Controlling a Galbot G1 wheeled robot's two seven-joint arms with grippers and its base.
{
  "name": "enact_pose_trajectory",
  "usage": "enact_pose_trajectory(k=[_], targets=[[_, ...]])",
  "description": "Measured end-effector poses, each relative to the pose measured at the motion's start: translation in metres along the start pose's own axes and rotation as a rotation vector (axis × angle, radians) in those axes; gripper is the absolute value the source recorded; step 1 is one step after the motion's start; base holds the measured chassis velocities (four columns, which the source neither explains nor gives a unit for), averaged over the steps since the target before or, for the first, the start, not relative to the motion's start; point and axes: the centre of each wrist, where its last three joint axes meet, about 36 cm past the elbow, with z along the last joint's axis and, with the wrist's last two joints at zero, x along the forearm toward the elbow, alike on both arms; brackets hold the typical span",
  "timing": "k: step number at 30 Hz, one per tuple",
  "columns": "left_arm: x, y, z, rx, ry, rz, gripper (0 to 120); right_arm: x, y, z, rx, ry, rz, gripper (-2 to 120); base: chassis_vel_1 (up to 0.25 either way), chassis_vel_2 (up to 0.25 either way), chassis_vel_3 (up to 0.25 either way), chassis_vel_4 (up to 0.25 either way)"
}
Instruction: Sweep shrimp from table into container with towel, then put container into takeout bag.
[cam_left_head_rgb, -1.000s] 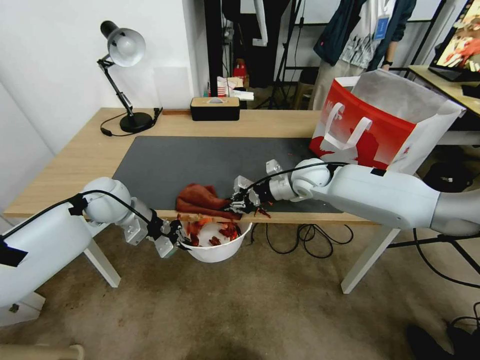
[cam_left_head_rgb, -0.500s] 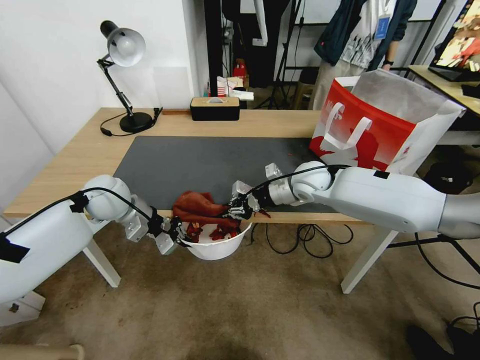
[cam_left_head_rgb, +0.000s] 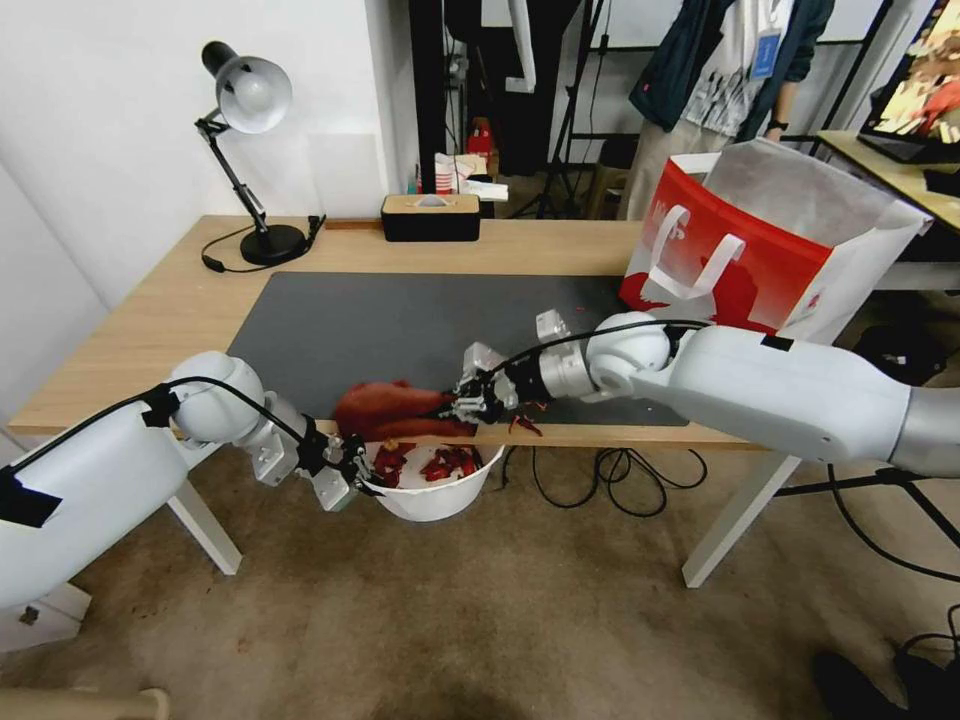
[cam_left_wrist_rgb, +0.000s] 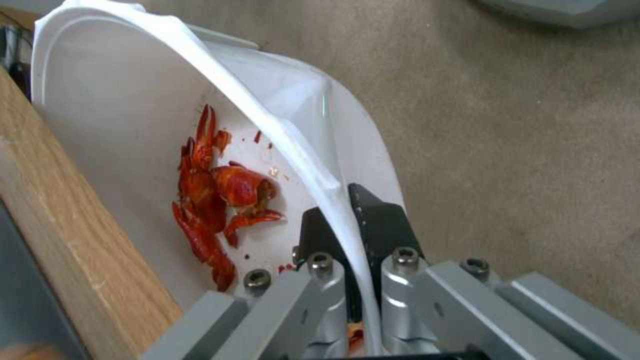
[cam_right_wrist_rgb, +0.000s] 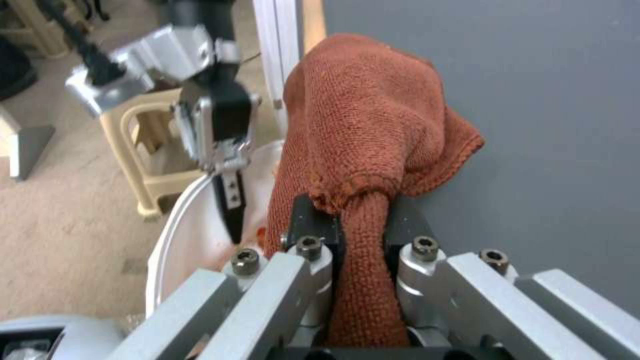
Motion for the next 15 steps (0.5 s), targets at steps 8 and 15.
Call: enact_pose_trajectory(k=[8,15], targets=[[-0.007,-0.003,-0.005,-0.003,-0.012,-0.002,0,0.012,-0.011,-0.013,-0.031,-0.100,0.103,5,0.000,0.000,0.000,0.000],[-0.028,-0.016,-0.025,-0.024,-0.039,0.003,0,0.050,-0.023,0.003,-0.072,-0.088,0.331,5,0.000,0.000,0.000,0.000]])
